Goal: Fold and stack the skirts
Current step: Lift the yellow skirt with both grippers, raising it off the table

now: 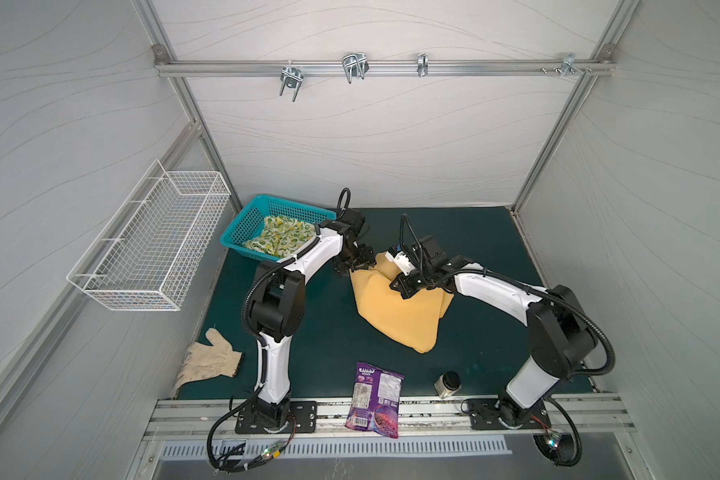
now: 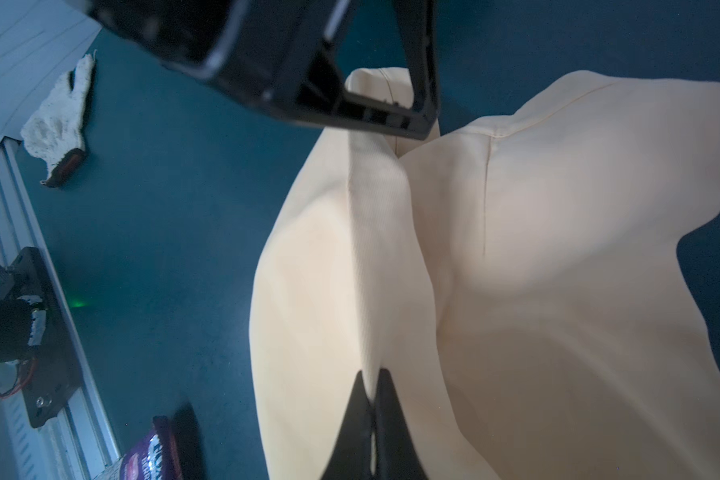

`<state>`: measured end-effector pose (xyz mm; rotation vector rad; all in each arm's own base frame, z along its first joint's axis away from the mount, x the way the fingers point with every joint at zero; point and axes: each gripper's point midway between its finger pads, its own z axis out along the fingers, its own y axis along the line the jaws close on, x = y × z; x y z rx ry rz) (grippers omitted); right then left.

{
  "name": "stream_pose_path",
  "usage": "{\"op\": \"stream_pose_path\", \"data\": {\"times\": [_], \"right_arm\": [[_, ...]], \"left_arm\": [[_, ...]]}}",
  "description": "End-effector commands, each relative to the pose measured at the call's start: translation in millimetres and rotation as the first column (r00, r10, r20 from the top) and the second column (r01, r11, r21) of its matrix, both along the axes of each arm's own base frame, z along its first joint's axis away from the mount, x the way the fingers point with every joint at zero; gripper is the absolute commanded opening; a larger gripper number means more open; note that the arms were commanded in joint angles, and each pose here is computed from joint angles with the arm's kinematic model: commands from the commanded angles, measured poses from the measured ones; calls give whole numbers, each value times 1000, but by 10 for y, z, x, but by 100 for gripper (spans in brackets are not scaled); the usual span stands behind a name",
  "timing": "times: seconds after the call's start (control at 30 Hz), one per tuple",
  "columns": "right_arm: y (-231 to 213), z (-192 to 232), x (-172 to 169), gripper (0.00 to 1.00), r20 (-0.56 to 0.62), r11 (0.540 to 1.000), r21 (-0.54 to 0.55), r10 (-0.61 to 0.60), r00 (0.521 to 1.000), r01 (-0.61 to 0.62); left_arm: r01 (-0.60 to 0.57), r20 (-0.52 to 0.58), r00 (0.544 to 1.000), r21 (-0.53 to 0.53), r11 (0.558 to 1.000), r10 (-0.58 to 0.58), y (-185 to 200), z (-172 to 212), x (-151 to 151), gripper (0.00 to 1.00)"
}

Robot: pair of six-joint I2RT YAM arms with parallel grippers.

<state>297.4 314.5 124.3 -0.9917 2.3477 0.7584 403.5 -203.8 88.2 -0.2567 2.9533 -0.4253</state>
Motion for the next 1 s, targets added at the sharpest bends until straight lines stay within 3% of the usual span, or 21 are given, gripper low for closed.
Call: {"op": "stream_pose_path", "data": {"times": [0.0, 0.13, 0.27, 0.3, 0.47, 0.67, 0.83, 0.97], "right_arm": [[-34, 26, -107, 0, -16, 1000, -19, 4, 1000, -4], [-52, 54, -117, 0, -13, 1000, -25, -1, 1000, 1], [-86, 123, -85, 0, 5, 999, -38, -23, 1000, 23], [-97, 140, -72, 0, 7, 998, -46, -31, 999, 31], [-189, 389, 126, 0, 75, 988, -95, -114, 991, 121], [-359, 931, 493, 0, 178, 966, -115, -210, 961, 232], [-536, 1411, 766, 0, 277, 944, -122, -263, 924, 305], [-659, 1848, 875, 0, 366, 931, -110, -288, 885, 348]], "left_arm": [[8, -19, 1000, -13, 1000, -8, -43, -39, 83, 76], [39, -61, 997, -55, 998, -42, -147, -93, 68, 39], [53, -71, 996, -75, 996, -58, -178, -93, 35, 11], [54, -65, 996, -78, 995, -59, -181, -70, 37, 0], [70, 19, 997, -109, 992, -68, -266, 220, 222, 0], [105, 214, 976, -258, 960, -50, -590, 942, 664, 0], [153, 391, 920, -330, 931, -13, -754, 1697, 945, 0], [178, 516, 855, -382, 907, 50, -766, 2280, 1007, 0]]}}
